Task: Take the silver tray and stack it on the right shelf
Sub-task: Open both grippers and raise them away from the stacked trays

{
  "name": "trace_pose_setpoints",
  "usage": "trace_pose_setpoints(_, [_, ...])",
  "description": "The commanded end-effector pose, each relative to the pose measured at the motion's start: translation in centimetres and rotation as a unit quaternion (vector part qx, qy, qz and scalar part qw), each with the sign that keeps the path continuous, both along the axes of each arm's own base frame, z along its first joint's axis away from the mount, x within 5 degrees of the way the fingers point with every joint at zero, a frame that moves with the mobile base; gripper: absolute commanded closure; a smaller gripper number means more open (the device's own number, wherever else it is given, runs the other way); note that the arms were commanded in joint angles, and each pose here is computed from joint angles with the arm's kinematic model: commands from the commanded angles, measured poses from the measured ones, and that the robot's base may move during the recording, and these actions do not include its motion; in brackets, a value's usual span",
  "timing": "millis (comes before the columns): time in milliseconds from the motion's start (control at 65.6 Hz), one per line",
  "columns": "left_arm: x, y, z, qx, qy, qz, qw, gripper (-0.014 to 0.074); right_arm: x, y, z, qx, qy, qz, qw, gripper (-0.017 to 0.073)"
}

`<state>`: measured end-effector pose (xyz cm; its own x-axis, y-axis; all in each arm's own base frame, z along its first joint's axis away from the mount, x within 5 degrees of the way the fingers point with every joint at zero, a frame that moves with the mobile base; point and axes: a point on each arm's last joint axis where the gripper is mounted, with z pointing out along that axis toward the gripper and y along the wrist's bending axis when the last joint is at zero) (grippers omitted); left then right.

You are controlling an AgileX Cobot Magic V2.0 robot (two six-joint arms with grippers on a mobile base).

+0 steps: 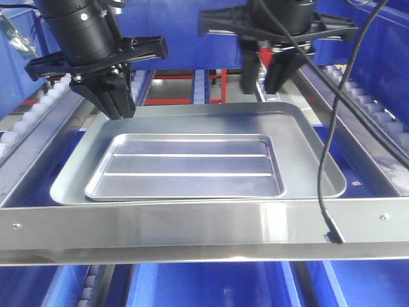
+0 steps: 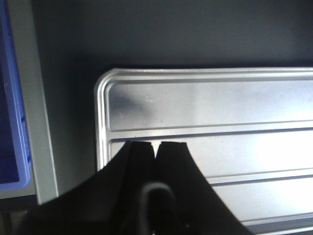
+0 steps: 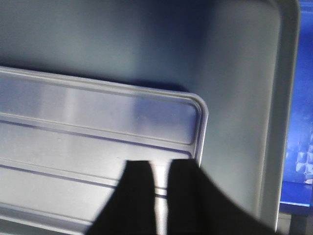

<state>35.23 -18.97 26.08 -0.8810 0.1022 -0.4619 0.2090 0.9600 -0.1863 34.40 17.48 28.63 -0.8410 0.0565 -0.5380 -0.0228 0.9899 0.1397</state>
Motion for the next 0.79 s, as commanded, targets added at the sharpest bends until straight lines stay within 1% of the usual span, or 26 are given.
trace_pose_setpoints(0, [0.0,0.2,3.4,-0.025,-0.057,0.0,0.998,0.0691,0.1,-0.3,3.2,0.019,-0.067,0.008,0.998,0.0482])
trace_pose_setpoints(46, [-0.1,0.2,3.4,-0.019,-0.051,-0.001,0.999,0.069,0.2,-0.2,3.2,0.022,-0.071,0.01,0.997,0.0462])
trace_pose_setpoints(107, [-0.1,0.3,3.5,-0.019,-0.049,-0.001,0.999,0.069,0.1,-0.2,3.2,0.021,-0.07,0.009,0.997,0.0465])
trace_pose_setpoints(198, [-0.2,0.3,3.6,-0.024,-0.047,0.001,0.999,0.069,-0.3,-0.5,3.4,0.017,-0.056,0.005,0.998,0.0503])
trace_pose_setpoints(229, [-0.3,0.2,3.8,-0.032,-0.051,0.002,0.998,0.069,-0.4,-0.5,3.5,0.021,-0.056,0.004,0.998,0.0516])
trace_pose_setpoints(274, [-0.6,0.2,3.7,-0.038,-0.053,0.003,0.998,0.069,-0.6,-0.5,3.6,0.027,-0.062,0.006,0.998,0.051])
trace_pose_setpoints(366, [-1.5,0.2,4.2,-0.053,-0.08,-0.001,0.995,0.069,-1.1,-0.6,4.2,0.046,-0.095,0.016,0.994,0.051])
trace_pose_setpoints(473, [-2.9,1.0,4.7,-0.069,-0.111,0.002,0.991,0.069,-2.3,-1.0,4.3,0.065,-0.127,0.027,0.989,0.051])
trace_pose_setpoints(533, [-3.9,1.6,4.6,-0.076,-0.126,0.003,0.989,0.069,-3.2,-1.5,4.1,0.071,-0.144,0.035,0.986,0.051])
trace_pose_setpoints(579, [-4.7,2.1,4.9,-0.087,-0.146,0.005,0.986,0.069,-4.0,-1.8,4.3,0.083,-0.167,0.044,0.982,0.051])
trace_pose_setpoints(625, [-5.6,2.6,4.7,-0.091,-0.157,0.006,0.983,0.069,-4.9,-2.2,3.9,0.087,-0.183,0.054,0.978,0.051])
trace_pose_setpoints(671, [-6.4,3.1,4.7,-0.098,-0.176,0.006,0.979,0.069,-5.9,-2.6,4.1,0.095,-0.209,0.065,0.971,0.051])
trace_pose_setpoints(732, [-7.9,4.0,4.8,-0.11,-0.202,0.007,0.973,0.069,-7.4,-3.2,4.1,0.107,-0.25,0.085,0.959,0.051])
trace_pose_setpoints(777, [-9.3,4.7,4.6,-0.114,-0.227,0.001,0.967,0.0689,-8.8,-3.7,4.0,0.115,-0.285,0.106,0.946,0.051])
